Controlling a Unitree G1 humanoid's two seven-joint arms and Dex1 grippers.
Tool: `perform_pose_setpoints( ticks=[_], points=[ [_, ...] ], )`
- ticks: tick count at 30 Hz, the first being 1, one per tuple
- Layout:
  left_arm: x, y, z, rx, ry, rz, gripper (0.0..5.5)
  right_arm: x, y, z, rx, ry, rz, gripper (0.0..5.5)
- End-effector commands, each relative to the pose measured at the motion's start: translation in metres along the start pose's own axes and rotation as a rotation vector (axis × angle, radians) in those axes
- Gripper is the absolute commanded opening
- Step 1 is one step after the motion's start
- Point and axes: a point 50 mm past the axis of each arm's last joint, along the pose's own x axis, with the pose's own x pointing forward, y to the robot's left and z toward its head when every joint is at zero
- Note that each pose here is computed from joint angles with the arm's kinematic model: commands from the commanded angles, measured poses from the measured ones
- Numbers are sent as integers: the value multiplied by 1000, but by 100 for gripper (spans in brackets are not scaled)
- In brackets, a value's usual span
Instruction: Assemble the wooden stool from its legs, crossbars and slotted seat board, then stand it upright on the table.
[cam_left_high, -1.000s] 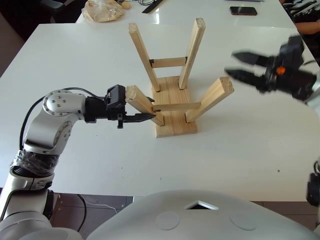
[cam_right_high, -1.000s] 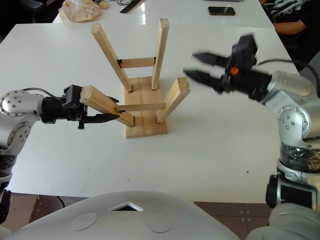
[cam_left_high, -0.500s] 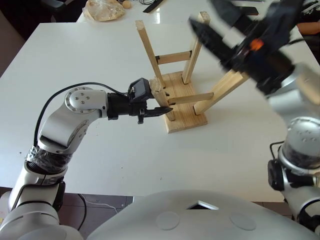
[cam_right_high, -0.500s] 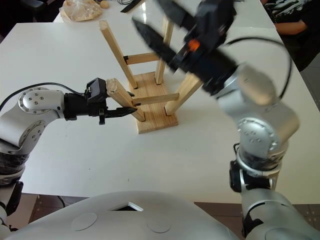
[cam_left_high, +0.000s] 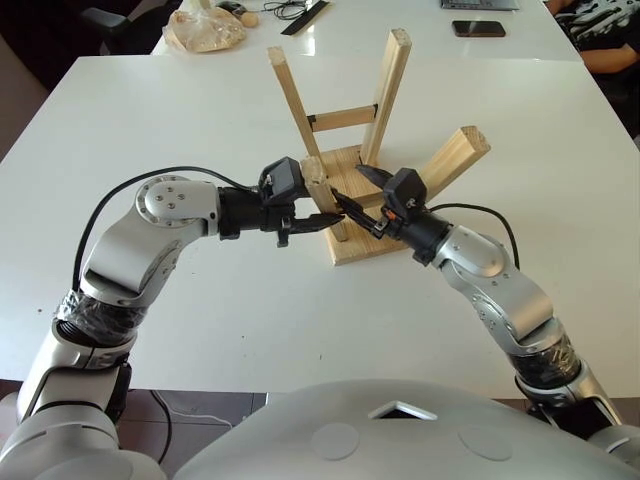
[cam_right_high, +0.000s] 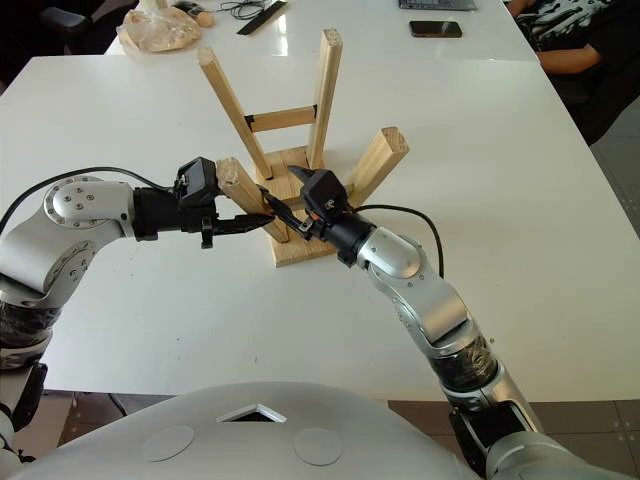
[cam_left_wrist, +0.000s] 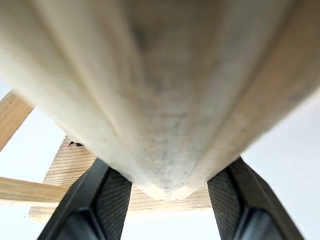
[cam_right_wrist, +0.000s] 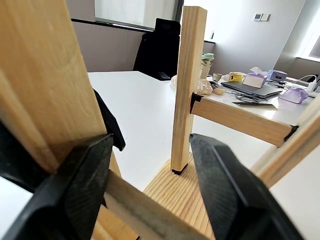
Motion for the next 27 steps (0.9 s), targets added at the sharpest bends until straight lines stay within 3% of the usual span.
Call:
perform_pose_setpoints(
  ticks=[1,6,9,11,13,16,21,24,27],
  points=[
    [2,-8,-33,-114,147,-14,205,-5,-5,33,83,-145,75,279],
    [1,-8,-42,-162,152,11,205,-27,-41,137,191,-606,55,279],
    [0,-6,-42,-166,148,25,205,-55,-91,165,138,-681,-163,279],
    [0,-6,-40,-165,138,29,205,-72,-132,151,34,-549,-407,279],
    [0,-7,-38,-165,129,31,205,-86,-167,115,-151,-319,-617,301],
    [1,-6,-36,-160,125,30,205,-96,-184,59,-227,-64,-711,350],
    [0,-3,-33,-149,121,30,205,-84,-164,16,-257,66,-669,365],
    [3,-3,-31,-144,114,21,205,-44,-112,10,-204,52,-449,365],
    [18,-7,-24,-123,102,-31,205,6,-32,57,-44,-147,-46,365]
  ],
)
